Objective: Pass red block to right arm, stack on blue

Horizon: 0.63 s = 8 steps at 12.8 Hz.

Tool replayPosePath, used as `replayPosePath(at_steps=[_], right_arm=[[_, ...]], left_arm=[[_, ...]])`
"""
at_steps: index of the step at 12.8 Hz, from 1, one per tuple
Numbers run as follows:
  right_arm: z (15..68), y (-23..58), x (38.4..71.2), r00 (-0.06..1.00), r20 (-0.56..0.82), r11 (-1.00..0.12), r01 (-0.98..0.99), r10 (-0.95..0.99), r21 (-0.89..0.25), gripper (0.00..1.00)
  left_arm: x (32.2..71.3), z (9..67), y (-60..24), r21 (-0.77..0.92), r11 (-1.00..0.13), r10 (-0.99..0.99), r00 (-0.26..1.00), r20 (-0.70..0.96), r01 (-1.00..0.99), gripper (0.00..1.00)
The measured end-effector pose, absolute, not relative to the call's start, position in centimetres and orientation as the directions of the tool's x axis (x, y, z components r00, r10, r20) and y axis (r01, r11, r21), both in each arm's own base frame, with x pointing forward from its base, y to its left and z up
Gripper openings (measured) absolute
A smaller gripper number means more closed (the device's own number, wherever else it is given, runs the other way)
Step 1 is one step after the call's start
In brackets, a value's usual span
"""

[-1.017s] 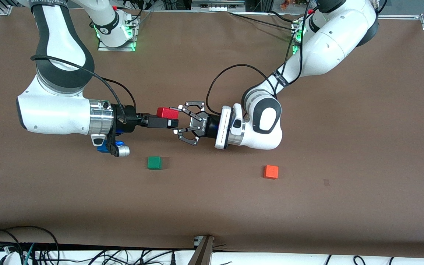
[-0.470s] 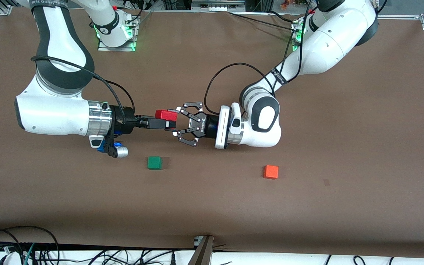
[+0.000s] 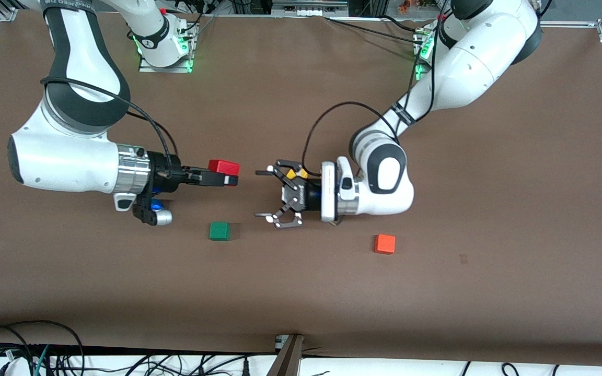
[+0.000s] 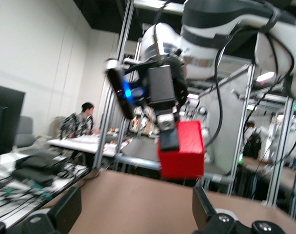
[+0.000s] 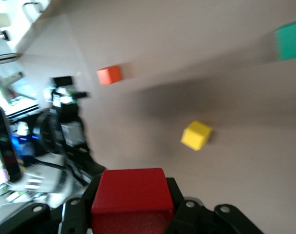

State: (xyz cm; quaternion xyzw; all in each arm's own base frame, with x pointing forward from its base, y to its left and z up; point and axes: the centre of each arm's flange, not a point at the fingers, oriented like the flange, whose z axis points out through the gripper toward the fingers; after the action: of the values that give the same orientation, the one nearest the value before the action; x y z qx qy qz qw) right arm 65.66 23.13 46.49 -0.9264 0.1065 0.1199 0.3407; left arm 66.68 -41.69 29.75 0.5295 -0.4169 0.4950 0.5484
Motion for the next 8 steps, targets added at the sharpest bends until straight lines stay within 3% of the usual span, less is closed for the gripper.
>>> replayPosePath(at_steps=[4, 8], right_arm=[[44.0, 15.0, 66.7, 0.987, -0.16, -0.935, -0.031, 0.028, -0.352, 0.56], [38.2, 9.7, 66.8, 0.979, -0.189, -0.995, 0.055, 0.071, -0.089, 0.56]], left_arm=[[72.5, 29.5, -27.7, 0.003, -0.033, -0.027, 0.004, 1.0, -0.999, 1.0], [74.7, 29.6, -13.9, -0.097, 0.023, -0.161, -0.099, 0.982, -0.995, 1.0]])
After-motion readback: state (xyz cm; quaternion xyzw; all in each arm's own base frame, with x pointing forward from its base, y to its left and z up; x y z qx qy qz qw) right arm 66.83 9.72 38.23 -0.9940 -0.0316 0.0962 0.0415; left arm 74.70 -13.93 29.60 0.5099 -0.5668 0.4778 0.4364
